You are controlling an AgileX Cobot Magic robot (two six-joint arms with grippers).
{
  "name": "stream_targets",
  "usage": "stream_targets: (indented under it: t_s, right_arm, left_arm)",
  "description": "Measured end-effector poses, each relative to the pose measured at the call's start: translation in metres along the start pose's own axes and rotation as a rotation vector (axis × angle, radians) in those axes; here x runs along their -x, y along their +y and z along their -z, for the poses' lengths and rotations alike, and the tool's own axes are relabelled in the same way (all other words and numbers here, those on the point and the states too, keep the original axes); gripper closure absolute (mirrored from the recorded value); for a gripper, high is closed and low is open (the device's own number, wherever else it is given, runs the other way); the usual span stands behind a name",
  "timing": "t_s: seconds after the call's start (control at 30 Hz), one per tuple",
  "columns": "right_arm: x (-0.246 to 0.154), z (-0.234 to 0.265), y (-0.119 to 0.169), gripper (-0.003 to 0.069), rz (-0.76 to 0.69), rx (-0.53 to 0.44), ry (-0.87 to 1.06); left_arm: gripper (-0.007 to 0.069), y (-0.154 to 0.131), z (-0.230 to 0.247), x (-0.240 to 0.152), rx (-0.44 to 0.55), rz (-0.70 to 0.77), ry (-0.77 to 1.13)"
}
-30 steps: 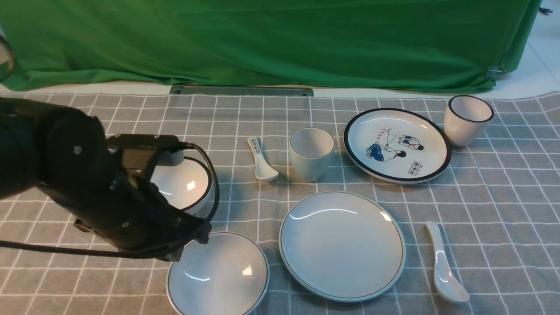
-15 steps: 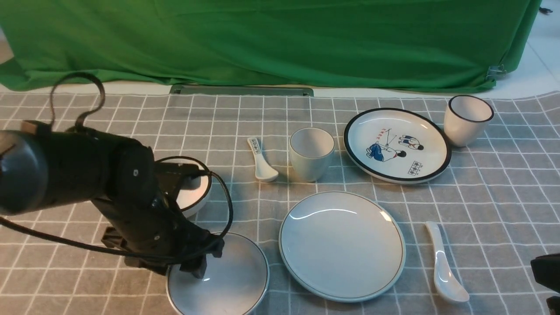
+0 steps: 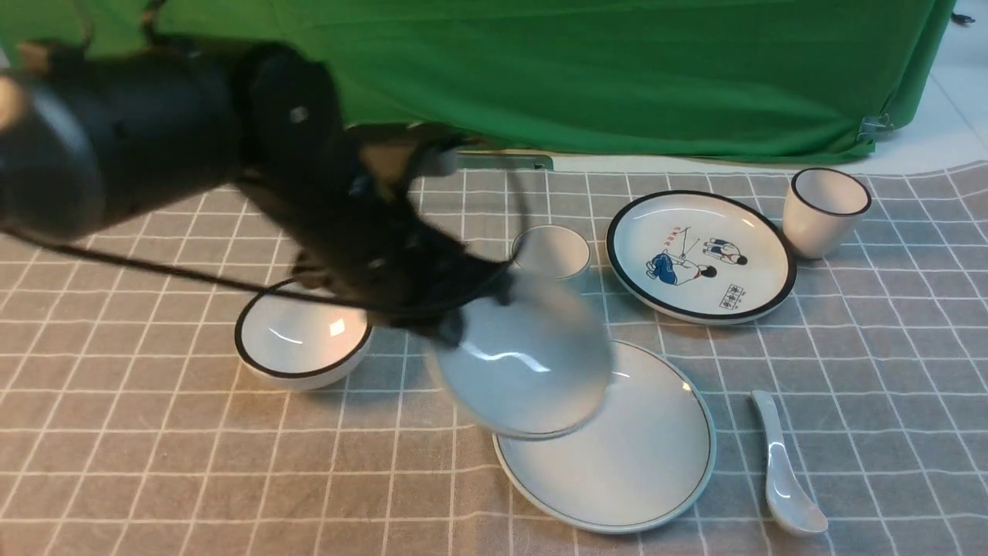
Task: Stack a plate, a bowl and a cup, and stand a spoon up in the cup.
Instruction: Use the left arm to put the blue rice bowl into the blue large plate in the middle, then use the left arm to grab a blue teacup
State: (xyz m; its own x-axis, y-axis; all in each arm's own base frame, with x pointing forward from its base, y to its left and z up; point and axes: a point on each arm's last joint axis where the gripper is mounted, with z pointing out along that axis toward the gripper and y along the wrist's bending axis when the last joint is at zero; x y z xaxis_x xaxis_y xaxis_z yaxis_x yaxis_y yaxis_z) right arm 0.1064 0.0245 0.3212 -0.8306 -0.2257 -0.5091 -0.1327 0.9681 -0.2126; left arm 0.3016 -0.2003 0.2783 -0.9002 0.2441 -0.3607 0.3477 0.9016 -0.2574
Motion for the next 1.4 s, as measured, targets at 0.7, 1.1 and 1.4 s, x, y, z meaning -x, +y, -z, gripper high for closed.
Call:
stream_targets:
  t_s: [0.7,1.1,1.4]
  right_arm:
    - [0.0,0.0,0.0,0.0637,-0.001,0.001,-0.003]
    - [0.001,0.0,0.0,0.0637,-0.001,0.002,-0.006]
    - [0.001,0.0,0.0,0.0637,-0.001,0.002,-0.006]
  left_arm:
    - [0.0552,-0.02,-0.106,0.021,0.015,-0.063,0.152]
    - [0.0176,-0.029,-0.049,0.067,0.096,-0.092,0.056]
    - [0.0197,0.019,-0.044,0.109,0.092,0.084,-0.094]
